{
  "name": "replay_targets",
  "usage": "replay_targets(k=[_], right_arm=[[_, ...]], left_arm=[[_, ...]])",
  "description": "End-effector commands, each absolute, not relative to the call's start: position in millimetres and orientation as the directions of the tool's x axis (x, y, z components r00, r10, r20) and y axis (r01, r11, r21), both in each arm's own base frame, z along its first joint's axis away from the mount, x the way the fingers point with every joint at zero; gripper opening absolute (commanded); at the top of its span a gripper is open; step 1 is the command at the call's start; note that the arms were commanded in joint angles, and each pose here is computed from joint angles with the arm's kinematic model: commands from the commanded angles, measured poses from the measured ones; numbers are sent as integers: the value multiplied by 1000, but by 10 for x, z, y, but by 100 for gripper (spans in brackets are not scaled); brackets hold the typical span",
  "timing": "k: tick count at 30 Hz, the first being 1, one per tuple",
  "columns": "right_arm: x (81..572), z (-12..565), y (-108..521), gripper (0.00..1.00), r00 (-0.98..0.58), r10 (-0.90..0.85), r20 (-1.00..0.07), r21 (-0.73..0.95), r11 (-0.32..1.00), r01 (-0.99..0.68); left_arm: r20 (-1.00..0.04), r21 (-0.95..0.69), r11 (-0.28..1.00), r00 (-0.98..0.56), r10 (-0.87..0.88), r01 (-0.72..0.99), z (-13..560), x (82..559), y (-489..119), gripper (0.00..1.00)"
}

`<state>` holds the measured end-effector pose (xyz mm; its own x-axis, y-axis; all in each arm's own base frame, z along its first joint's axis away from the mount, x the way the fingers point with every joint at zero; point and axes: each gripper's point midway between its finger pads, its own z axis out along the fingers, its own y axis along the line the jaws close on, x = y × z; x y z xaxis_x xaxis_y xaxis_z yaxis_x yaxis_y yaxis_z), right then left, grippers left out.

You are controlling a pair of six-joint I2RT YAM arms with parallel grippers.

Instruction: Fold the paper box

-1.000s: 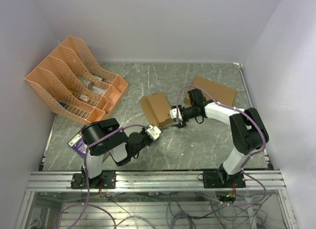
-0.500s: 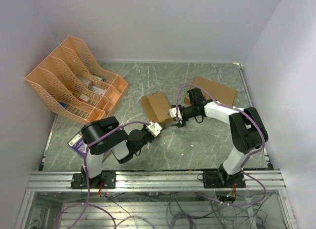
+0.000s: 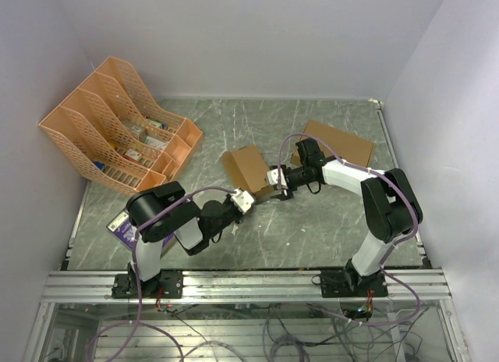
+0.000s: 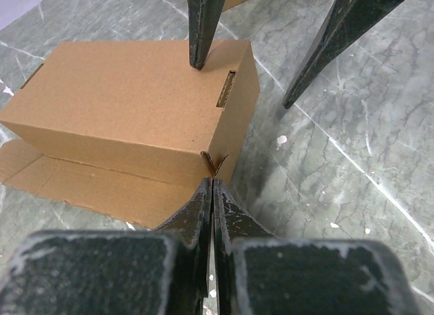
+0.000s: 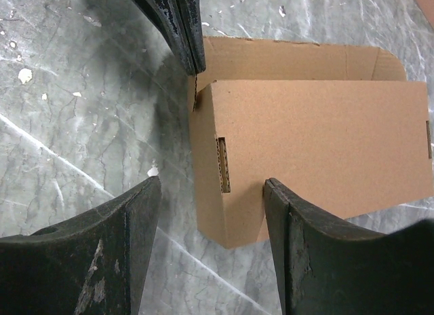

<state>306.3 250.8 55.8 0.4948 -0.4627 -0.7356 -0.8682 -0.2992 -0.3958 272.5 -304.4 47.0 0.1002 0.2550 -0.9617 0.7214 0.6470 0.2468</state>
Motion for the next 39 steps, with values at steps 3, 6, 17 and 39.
replay_targets(k=[3, 6, 17, 39], right_arm=[[2966, 426, 2477, 61, 432, -489, -758, -316, -304, -899], [2969, 425, 2481, 61, 431, -488, -759, -316, -304, -899], [2986, 362, 2451, 60, 424, -512, -747, -306, -302, -903], [2986, 346, 2445, 60, 414, -519, -748, -295, -300, -907]], left_arm=[[-966, 226, 617, 91, 244, 754, 451, 2701, -3054, 9], [-965, 223, 613, 82, 249, 758, 428, 2687, -3022, 7], [-992, 115, 685, 42, 122, 719, 498, 2674, -2837, 7], [-999, 53, 779, 29, 45, 625, 756, 2906, -2732, 7]])
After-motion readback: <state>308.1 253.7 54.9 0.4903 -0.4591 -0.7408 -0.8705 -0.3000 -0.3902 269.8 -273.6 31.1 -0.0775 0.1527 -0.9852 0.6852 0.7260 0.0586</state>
